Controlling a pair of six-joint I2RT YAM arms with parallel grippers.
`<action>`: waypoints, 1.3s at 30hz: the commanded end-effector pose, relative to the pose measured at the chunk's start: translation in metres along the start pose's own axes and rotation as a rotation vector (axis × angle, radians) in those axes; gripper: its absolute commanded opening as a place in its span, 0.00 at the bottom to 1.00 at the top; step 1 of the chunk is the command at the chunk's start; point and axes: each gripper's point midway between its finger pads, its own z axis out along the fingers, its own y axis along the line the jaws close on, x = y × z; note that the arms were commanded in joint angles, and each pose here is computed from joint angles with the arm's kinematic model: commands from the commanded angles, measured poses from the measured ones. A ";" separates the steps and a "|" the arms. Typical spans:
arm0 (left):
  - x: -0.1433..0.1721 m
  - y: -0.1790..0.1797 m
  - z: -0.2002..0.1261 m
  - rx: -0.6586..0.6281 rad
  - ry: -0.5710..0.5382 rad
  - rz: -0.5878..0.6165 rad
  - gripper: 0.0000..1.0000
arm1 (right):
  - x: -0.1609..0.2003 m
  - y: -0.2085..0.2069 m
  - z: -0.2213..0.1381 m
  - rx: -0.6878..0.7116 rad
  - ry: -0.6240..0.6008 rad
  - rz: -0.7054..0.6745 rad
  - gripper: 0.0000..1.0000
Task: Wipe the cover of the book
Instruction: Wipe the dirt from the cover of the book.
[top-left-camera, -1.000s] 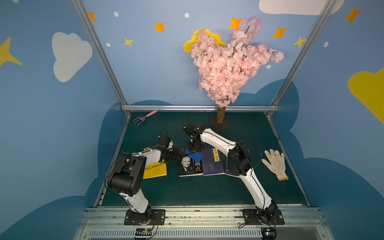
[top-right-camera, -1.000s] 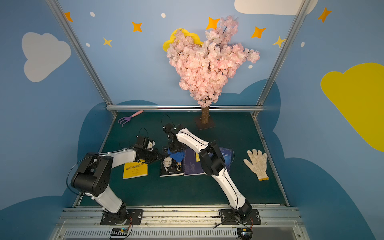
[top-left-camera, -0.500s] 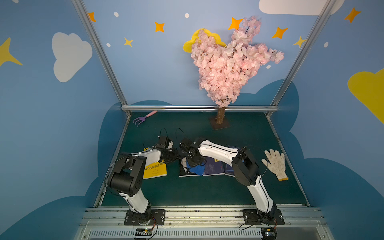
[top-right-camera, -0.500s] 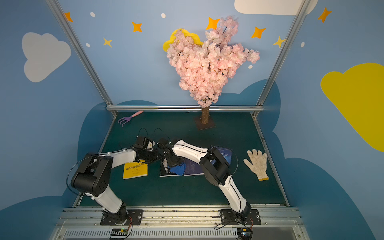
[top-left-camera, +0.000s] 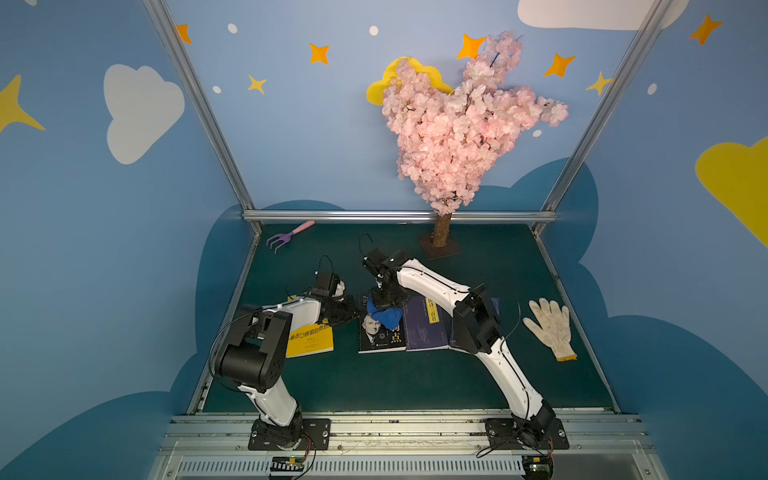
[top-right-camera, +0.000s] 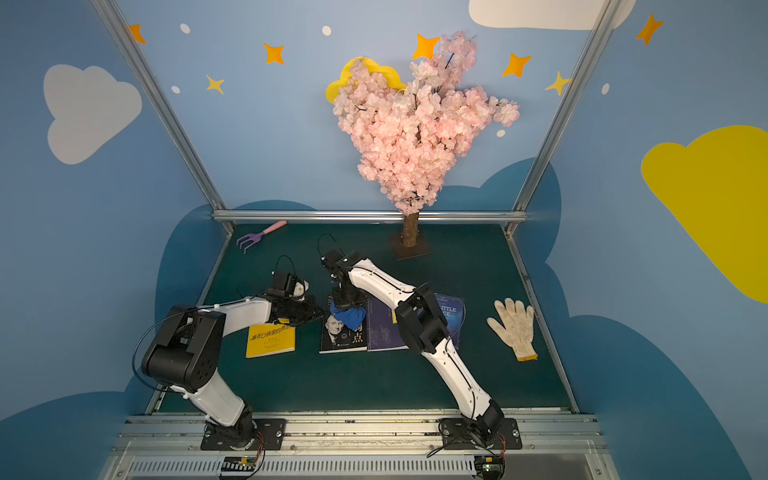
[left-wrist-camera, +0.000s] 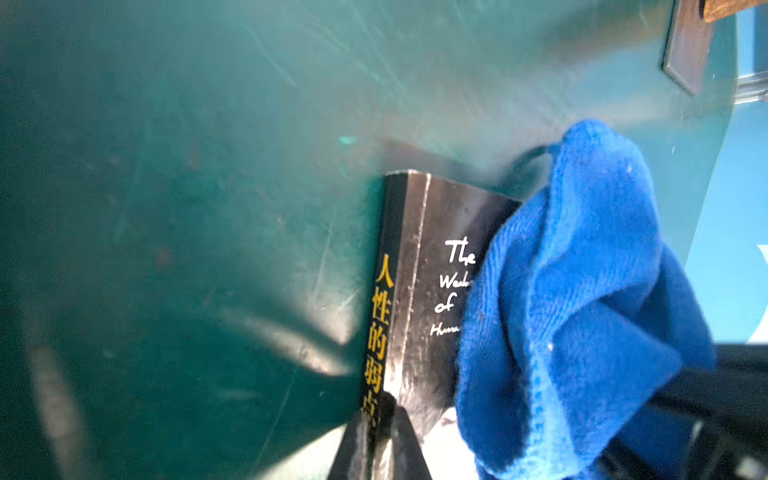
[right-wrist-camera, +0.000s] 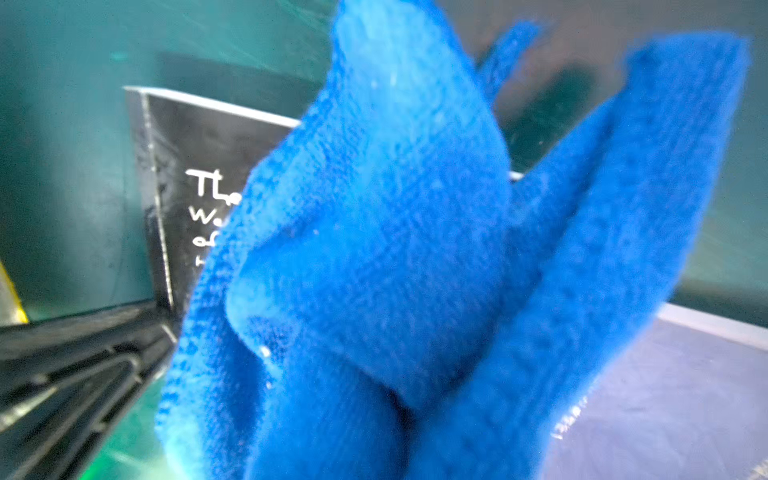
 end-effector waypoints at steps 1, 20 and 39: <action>0.012 0.021 0.007 -0.072 0.036 -0.024 0.13 | 0.103 -0.026 0.074 0.172 0.269 -0.052 0.00; 0.008 0.024 0.003 -0.095 0.017 -0.007 0.13 | -0.008 -0.003 0.075 0.010 0.126 0.077 0.00; 0.011 0.018 0.011 -0.045 0.049 -0.030 0.13 | 0.144 -0.030 0.069 0.194 0.277 -0.036 0.00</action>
